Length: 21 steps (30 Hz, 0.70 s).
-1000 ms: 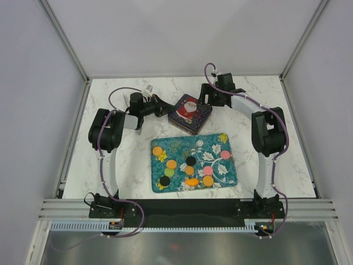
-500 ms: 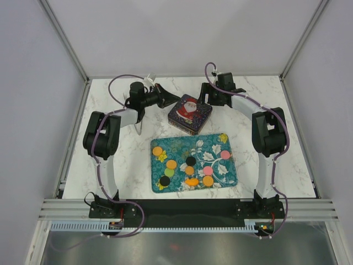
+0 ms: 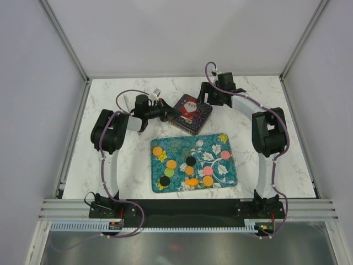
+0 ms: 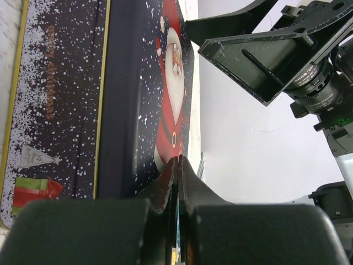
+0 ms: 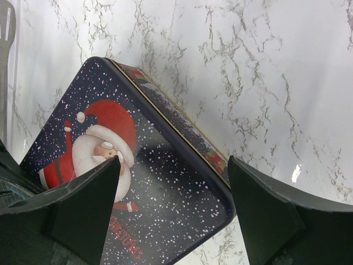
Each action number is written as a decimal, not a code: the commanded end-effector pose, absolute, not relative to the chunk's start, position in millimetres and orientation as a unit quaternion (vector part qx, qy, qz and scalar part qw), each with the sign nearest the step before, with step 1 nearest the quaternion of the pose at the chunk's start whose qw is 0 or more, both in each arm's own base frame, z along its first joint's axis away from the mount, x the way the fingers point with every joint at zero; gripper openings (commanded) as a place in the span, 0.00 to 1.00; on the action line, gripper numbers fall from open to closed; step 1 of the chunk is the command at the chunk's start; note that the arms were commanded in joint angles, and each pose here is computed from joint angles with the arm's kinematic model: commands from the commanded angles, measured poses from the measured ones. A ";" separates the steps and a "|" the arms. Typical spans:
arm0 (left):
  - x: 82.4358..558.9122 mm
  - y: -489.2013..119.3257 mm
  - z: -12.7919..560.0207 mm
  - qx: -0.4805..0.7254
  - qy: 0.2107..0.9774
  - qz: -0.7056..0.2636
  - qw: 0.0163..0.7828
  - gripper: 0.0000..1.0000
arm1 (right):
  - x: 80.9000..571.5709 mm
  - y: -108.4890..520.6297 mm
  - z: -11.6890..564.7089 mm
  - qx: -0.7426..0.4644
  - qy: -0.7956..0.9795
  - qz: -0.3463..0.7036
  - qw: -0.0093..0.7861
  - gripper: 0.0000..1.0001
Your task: Pack the cookies
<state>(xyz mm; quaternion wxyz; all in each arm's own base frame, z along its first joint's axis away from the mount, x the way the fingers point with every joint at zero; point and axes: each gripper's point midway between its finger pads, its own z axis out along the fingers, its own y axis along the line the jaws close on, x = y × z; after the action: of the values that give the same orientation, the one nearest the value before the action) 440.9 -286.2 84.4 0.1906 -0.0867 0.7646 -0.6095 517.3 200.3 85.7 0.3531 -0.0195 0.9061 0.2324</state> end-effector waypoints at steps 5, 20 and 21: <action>441.3 -272.6 37.1 -0.117 0.799 -0.556 0.199 0.02 | 523.0 204.2 117.9 -0.027 0.887 0.248 0.388 0.88; 461.0 -293.9 166.4 -0.010 0.762 -0.592 0.264 0.09 | 529.4 191.4 128.0 -0.008 0.883 0.253 0.396 0.88; 460.3 -295.0 164.0 -0.010 0.762 -0.593 0.260 0.10 | 530.3 189.4 128.2 -0.006 0.882 0.251 0.398 0.88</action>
<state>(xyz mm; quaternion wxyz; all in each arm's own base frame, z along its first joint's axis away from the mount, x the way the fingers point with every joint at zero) 459.0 -291.4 132.2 0.2257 -0.0515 0.7726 -0.5912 520.2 192.7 85.8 0.3536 -0.0080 0.9054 0.2349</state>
